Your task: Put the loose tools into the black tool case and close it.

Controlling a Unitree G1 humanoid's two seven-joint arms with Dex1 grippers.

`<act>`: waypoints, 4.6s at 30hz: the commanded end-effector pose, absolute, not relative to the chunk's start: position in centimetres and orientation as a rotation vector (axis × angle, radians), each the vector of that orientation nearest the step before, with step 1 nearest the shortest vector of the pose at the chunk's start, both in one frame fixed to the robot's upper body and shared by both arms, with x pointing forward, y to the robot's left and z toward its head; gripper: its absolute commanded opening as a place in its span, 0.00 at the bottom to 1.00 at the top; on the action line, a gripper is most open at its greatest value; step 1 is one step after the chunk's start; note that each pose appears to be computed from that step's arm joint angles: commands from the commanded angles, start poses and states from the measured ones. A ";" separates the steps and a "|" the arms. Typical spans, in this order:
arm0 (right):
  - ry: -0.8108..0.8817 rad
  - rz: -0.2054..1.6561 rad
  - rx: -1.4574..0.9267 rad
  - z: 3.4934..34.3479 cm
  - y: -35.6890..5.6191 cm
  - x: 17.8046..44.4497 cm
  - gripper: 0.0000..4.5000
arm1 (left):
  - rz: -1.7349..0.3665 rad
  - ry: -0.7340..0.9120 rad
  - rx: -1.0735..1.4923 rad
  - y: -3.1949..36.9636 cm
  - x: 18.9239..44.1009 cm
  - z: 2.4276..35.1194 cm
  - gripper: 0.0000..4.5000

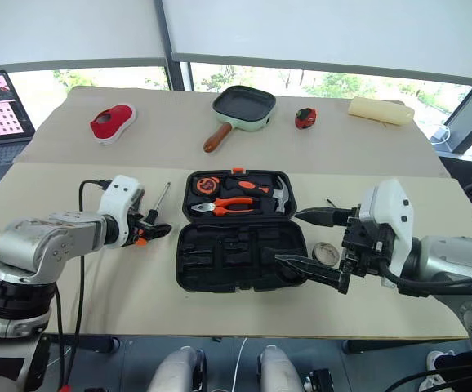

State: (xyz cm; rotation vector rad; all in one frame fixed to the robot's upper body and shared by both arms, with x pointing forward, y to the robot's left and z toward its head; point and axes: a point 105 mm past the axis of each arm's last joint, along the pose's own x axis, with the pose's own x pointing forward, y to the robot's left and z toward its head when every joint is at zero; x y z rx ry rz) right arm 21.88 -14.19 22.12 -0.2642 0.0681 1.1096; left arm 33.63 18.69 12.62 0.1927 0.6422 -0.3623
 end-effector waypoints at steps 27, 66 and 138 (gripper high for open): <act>0.062 1.098 -0.295 22.7 -14.6 21.6 1.00 | -0.373 0.377 0.279 18.2 36.6 17.6 0.19; 0.067 0.884 -0.239 21.3 -16.5 21.5 1.00 | -1.315 0.427 1.001 6.9 35.7 14.1 0.41; 0.113 0.854 -0.235 19.6 -16.6 21.8 1.00 | -1.454 0.346 1.165 4.6 35.8 11.6 0.01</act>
